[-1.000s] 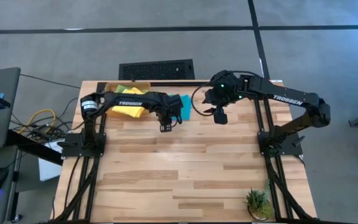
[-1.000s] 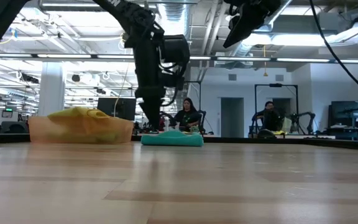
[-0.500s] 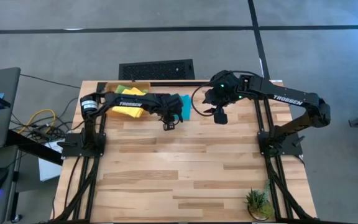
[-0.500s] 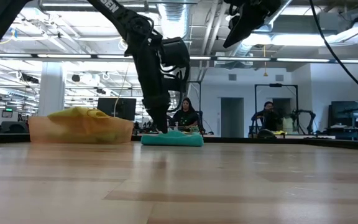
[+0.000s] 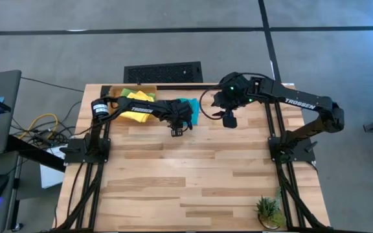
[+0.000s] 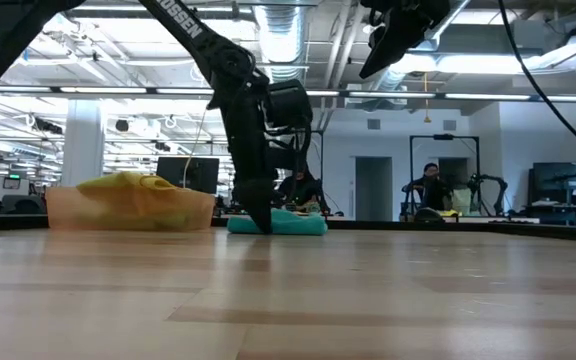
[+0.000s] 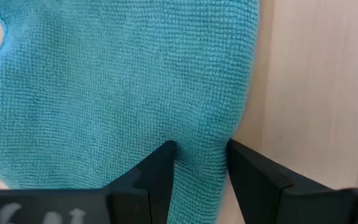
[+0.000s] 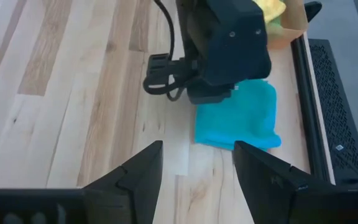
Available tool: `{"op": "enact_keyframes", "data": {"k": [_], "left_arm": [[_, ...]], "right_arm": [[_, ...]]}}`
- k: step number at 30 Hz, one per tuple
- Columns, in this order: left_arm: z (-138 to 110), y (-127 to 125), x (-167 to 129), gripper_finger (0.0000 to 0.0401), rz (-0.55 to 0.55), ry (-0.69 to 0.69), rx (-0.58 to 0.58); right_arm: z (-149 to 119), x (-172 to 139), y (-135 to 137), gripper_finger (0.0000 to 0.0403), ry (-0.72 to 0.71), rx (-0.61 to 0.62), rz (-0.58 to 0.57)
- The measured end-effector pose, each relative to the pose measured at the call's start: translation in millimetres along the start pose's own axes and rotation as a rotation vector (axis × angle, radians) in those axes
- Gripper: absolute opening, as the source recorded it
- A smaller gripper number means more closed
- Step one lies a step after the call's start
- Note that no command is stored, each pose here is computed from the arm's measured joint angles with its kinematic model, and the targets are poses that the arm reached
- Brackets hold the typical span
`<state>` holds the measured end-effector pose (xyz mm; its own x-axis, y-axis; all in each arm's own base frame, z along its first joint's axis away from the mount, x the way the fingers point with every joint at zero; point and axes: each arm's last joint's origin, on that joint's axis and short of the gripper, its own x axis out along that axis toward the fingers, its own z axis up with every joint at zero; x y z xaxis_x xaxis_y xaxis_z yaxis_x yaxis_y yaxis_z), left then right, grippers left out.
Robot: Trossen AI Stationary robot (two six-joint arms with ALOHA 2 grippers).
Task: Fold microfiber towels
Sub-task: Stack the blue microfiber towel on top of the yellow microfiber towel
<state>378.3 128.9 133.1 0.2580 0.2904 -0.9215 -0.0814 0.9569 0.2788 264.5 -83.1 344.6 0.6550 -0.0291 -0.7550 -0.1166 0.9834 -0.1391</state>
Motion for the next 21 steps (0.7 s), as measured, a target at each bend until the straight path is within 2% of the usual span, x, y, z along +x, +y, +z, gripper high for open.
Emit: {"op": "enact_keyframes", "data": {"k": [6,8,12,17,21], "left_arm": [[-2,-3,5,0.0127,-0.007,0.025,0.012],[0,-3,2,0.0098,-0.002,0.027,0.007],[6,0,-4,0.0016,-0.019,0.049,-0.042],[13,6,-18,0.0005,-0.052,0.067,-0.125],[21,17,-47,0.0003,-0.043,0.051,-0.164]], "right_arm": [[-2,-1,-3,0.0221,0.004,0.01,-0.009],[-2,-1,-3,0.0221,0.003,0.011,-0.01],[-2,-1,-3,0.0221,0.004,0.01,-0.01],[-2,-1,-3,0.0221,0.005,0.01,-0.01],[-2,-1,-3,0.0221,0.005,0.01,-0.011]]}}
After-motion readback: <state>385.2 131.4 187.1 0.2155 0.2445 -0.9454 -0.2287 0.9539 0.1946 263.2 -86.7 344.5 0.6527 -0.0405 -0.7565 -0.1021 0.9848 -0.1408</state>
